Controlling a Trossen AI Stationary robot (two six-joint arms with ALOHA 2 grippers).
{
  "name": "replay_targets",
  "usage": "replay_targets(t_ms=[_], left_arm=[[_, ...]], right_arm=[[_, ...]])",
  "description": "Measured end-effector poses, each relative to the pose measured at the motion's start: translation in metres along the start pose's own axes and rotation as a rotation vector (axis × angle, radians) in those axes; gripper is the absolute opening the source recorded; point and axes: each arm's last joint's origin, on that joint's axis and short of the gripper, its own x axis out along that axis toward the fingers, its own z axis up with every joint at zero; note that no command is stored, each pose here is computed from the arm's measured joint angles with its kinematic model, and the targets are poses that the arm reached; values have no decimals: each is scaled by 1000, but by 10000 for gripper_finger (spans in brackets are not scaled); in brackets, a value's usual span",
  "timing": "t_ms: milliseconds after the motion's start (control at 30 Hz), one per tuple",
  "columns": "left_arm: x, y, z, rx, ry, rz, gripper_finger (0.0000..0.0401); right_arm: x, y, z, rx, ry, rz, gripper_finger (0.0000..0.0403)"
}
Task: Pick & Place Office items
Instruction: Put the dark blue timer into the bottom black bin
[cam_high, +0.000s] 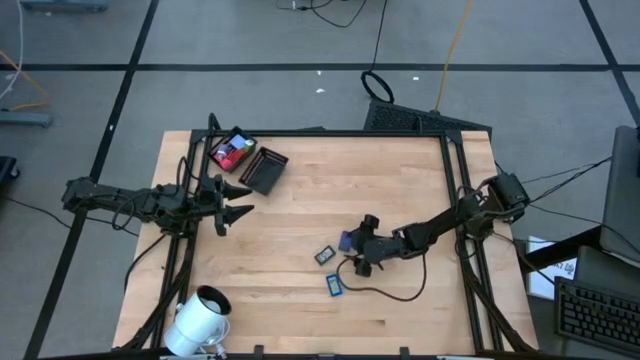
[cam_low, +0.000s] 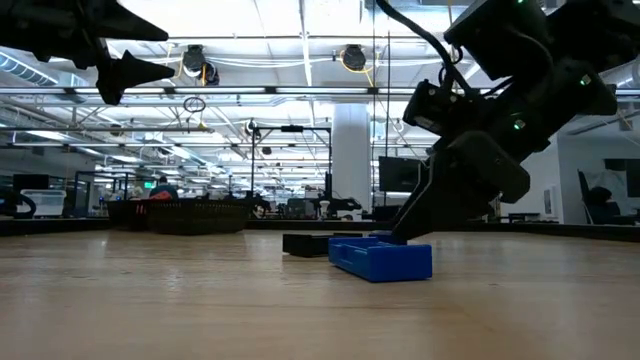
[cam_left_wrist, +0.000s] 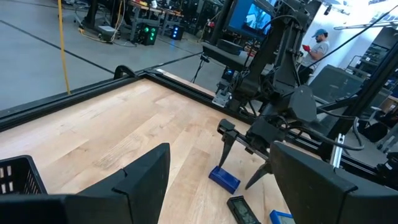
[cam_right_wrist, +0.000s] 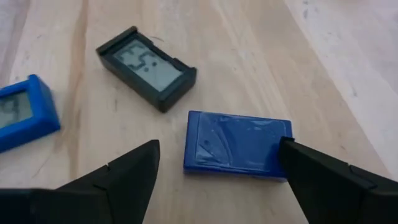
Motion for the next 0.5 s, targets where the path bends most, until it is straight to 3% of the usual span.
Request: replay_targets(t_ms=[500], left_arm=[[0, 0, 0, -1, 0, 0, 278]], right_arm=[[9, 0, -1, -38, -26, 23, 325]])
